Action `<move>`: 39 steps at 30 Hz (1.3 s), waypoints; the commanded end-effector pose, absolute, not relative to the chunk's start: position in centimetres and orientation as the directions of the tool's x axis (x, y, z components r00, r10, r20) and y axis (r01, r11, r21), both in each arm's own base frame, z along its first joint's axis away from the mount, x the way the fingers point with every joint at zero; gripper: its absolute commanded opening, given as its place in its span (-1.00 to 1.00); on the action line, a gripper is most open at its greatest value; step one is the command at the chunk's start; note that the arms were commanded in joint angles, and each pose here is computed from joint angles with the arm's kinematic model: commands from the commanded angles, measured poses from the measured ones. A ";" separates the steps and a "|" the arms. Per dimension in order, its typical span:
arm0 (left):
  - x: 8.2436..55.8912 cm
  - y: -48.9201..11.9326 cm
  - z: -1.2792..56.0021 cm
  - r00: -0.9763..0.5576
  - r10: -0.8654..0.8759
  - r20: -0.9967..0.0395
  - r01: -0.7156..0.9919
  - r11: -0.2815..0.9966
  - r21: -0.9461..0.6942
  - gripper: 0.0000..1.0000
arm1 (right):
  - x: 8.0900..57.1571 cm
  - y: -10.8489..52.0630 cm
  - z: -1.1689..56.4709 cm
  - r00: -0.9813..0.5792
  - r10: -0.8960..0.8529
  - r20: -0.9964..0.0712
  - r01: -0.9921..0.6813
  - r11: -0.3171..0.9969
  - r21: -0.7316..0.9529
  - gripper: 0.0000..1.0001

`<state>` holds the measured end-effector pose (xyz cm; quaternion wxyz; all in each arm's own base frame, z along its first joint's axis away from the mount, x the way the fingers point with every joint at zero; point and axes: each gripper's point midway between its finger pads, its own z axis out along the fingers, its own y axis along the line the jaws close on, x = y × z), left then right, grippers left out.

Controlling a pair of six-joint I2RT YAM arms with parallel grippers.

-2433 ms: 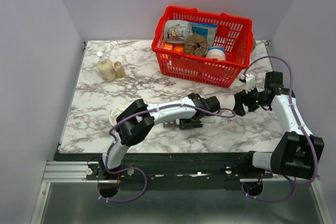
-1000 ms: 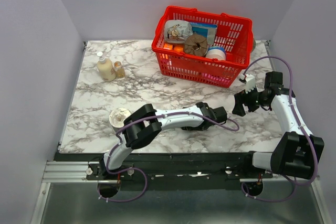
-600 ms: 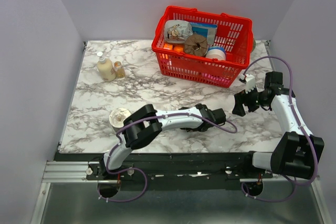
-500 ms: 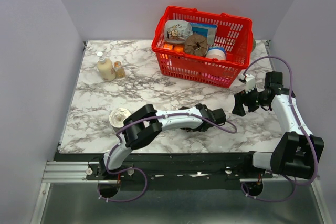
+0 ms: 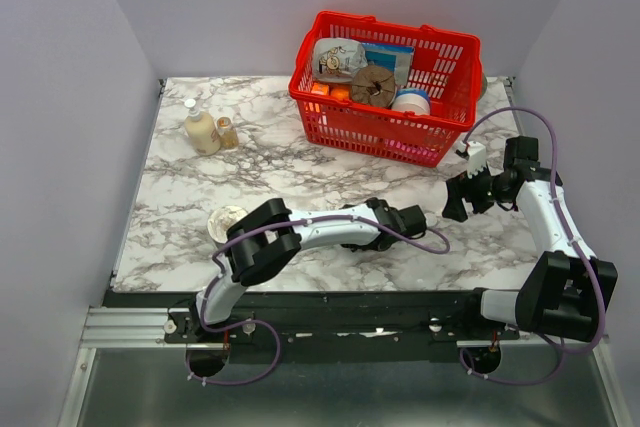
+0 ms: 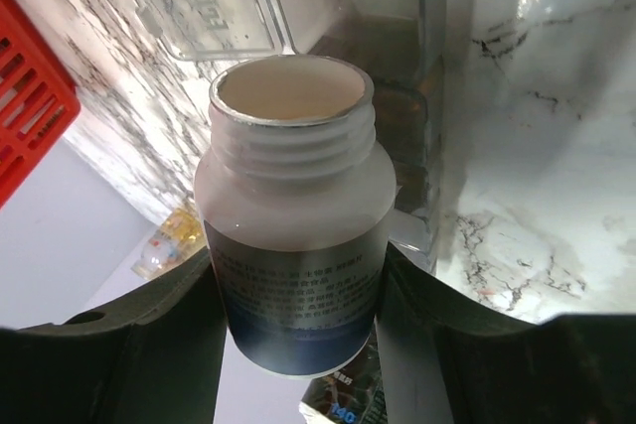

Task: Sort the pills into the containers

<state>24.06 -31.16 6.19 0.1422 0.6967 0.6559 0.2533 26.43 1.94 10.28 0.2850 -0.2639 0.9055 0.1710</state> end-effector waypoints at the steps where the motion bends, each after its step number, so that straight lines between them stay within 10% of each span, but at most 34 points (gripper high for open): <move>1: 23.7 -31.9 7.8 -0.017 1.000 0.010 0.850 0.009 0.527 -1.00 | 26.5 2.0 10.8 -0.683 -0.382 -0.623 -0.588 0.793 0.158 0.87; 10: 22.9 -31.9 9.4 -0.056 0.973 -0.225 0.846 0.166 0.507 -1.00 | 26.5 2.2 11.2 -0.665 -0.385 -0.640 -0.601 0.785 0.153 0.87; 21: 17.8 -35.7 19.2 0.008 0.446 -0.895 0.953 0.268 0.143 -1.00 | 24.4 7.9 18.7 -0.299 -0.416 -0.859 -0.870 0.489 0.065 0.90; 29: 12.5 -34.4 23.3 -0.036 0.082 -0.996 0.998 0.045 -0.032 -1.00 | 16.6 16.1 26.7 0.265 -0.186 -0.946 -0.964 -0.011 -0.267 0.99; 39: 11.6 -34.8 23.3 -0.079 0.073 -0.994 0.997 -0.011 -0.080 -1.00 | 14.6 23.7 29.1 0.312 -0.205 -0.928 -0.924 -0.293 -0.246 0.97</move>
